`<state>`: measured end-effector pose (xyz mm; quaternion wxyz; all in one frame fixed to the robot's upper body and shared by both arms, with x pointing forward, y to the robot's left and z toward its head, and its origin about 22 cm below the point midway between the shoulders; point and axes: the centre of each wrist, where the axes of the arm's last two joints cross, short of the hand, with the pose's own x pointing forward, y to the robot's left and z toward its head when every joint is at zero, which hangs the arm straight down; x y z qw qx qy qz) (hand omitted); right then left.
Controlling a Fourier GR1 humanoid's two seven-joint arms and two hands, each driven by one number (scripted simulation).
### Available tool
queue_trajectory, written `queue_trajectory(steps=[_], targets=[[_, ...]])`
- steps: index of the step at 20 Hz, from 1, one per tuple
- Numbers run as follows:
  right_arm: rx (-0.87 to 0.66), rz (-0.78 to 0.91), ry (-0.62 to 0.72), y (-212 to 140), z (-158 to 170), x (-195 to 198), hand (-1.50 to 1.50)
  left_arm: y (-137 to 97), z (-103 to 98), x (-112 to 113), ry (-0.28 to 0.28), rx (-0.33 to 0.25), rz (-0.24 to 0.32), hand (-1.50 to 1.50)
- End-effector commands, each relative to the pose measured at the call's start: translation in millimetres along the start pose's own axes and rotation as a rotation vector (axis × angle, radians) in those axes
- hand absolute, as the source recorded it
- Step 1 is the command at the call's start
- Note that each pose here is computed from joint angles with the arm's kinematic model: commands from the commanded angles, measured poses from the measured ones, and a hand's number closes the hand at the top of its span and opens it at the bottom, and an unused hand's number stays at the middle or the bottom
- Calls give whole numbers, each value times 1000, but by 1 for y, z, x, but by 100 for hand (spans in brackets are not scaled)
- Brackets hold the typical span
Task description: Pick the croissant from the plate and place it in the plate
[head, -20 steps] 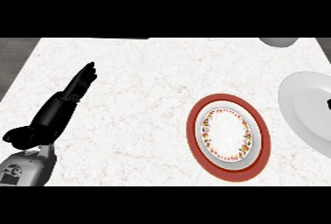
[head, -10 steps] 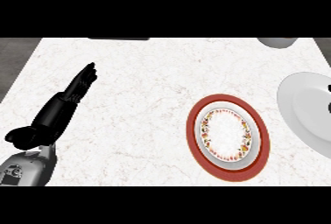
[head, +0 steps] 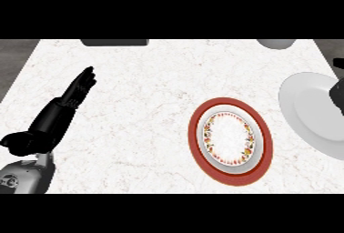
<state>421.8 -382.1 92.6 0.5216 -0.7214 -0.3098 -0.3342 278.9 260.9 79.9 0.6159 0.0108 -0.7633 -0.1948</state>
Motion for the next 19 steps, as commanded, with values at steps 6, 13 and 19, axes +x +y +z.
queue_trajectory(steps=[6, 13, 19], targets=[[64, -200, -17, 0, 51, 21, -150, 10, 19, -12, 47, 32, -4, 0], [129, -175, -56, 4, 91, 13, -150, 11, 25, -11, 60, 51, -16, 0], [197, -180, -74, 2, 124, 12, -150, 24, 31, -14, 68, 74, -19, 0]])
